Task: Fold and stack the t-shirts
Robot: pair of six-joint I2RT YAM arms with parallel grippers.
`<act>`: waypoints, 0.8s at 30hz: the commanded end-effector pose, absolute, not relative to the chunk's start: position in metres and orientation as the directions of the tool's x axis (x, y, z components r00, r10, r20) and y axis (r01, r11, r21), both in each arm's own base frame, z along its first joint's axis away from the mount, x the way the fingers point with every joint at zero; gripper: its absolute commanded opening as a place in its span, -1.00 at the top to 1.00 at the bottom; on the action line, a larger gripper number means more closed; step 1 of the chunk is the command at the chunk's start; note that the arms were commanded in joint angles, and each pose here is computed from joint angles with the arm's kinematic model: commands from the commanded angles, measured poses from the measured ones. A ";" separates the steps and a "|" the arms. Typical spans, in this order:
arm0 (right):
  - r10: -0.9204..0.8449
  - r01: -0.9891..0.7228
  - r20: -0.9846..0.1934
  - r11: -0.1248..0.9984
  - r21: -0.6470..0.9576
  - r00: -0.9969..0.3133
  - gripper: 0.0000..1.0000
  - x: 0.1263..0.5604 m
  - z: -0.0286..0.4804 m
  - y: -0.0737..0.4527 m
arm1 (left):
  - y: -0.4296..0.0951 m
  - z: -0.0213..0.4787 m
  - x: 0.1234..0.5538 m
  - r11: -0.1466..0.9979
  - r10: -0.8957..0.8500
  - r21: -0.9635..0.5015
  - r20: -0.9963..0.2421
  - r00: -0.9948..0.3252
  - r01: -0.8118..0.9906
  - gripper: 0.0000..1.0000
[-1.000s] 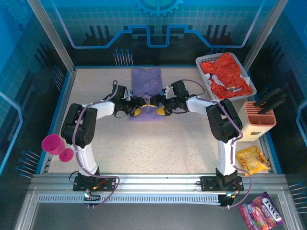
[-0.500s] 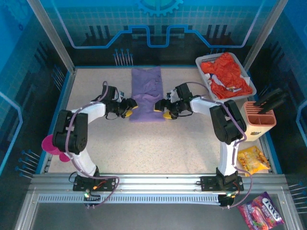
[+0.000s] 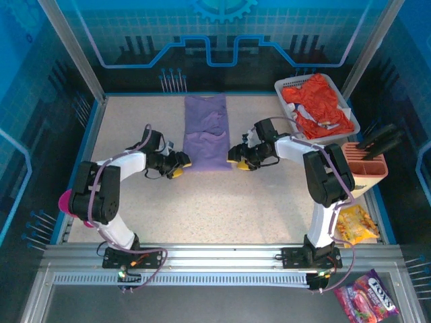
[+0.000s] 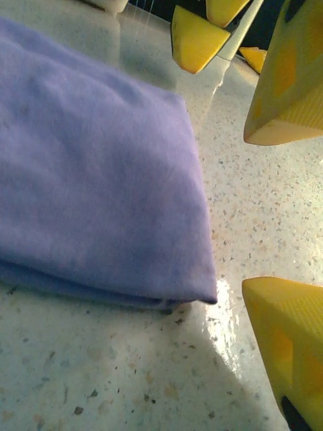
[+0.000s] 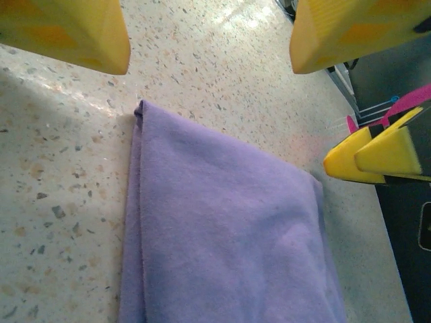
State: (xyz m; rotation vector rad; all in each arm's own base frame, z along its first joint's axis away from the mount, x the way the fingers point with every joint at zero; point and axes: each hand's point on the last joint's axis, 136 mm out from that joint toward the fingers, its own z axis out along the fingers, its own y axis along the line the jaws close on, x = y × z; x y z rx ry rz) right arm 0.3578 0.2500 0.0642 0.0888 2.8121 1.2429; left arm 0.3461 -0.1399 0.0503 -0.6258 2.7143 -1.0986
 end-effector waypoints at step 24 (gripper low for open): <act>0.091 0.080 0.018 0.742 0.665 -0.996 0.07 0.363 0.022 0.273 | -0.132 0.010 0.379 0.627 -0.479 -0.687 0.032 -0.877 -0.368 0.15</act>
